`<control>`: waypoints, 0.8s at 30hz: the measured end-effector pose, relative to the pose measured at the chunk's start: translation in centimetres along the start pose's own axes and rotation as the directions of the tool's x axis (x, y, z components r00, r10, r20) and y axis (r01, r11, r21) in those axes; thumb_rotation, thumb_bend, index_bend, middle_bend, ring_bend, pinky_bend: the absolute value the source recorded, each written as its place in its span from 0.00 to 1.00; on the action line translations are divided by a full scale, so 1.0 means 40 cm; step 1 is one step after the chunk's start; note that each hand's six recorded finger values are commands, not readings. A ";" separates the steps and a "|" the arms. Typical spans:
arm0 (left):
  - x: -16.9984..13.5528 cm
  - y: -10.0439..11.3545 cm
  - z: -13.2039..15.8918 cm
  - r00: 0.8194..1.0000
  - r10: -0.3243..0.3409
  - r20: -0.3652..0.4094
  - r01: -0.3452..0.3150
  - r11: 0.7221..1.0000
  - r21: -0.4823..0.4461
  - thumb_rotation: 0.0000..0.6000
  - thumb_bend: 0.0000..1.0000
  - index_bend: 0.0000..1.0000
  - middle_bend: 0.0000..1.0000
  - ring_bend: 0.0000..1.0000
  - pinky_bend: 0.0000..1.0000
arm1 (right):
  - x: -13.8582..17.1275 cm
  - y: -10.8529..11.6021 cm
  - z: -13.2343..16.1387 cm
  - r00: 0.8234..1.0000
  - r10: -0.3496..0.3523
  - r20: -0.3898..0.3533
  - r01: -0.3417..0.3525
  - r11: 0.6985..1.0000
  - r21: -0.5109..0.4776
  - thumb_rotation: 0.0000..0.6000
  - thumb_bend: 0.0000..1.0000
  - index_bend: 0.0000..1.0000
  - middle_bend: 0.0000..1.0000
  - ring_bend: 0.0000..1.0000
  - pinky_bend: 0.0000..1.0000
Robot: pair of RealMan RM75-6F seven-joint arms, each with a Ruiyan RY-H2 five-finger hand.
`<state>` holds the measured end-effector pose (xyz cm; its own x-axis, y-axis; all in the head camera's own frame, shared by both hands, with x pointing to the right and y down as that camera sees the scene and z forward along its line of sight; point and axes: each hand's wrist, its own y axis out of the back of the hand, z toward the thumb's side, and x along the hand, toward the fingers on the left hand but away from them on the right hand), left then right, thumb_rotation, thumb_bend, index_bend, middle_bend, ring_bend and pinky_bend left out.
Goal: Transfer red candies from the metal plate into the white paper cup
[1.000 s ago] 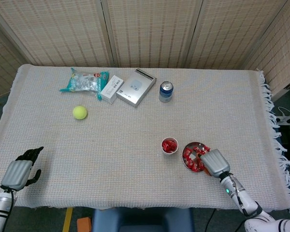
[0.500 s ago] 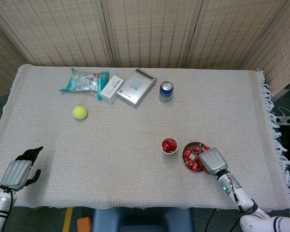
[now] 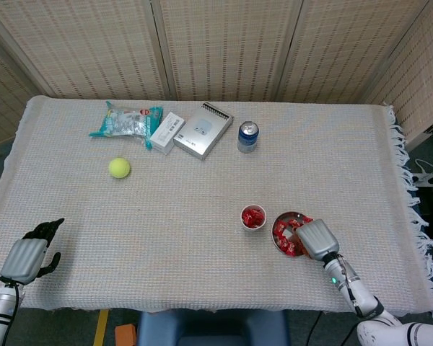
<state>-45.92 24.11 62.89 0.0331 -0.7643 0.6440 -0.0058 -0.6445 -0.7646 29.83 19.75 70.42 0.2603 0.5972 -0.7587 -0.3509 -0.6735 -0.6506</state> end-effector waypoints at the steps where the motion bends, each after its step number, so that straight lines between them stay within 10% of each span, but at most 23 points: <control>1: 0.000 0.000 0.000 1.000 0.000 0.000 0.000 1.000 0.000 1.00 0.47 0.00 0.10 0.10 0.26 | 0.001 0.004 -0.001 1.000 -0.005 0.000 0.005 1.000 -0.005 1.00 0.24 0.58 0.84 0.89 1.00; 15: 0.003 -0.005 0.004 1.000 -0.005 0.001 0.005 1.000 0.004 1.00 0.47 0.00 0.10 0.10 0.26 | 0.004 0.228 0.069 0.976 -0.206 -0.077 0.186 0.960 -0.211 1.00 0.24 0.54 0.84 0.89 1.00; 24: 0.002 0.001 -0.002 1.000 -0.002 -0.002 0.002 1.000 -0.007 1.00 0.47 0.00 0.10 0.10 0.26 | -0.084 0.294 0.158 0.974 -0.204 -0.099 0.170 0.945 -0.279 1.00 0.24 0.54 0.84 0.89 1.00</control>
<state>-46.01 24.01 62.92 0.0313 -0.7628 0.6459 -0.0129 -0.6464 -0.7629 19.14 12.57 65.52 0.4138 0.6762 -0.6096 -0.0366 -0.6567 -0.7533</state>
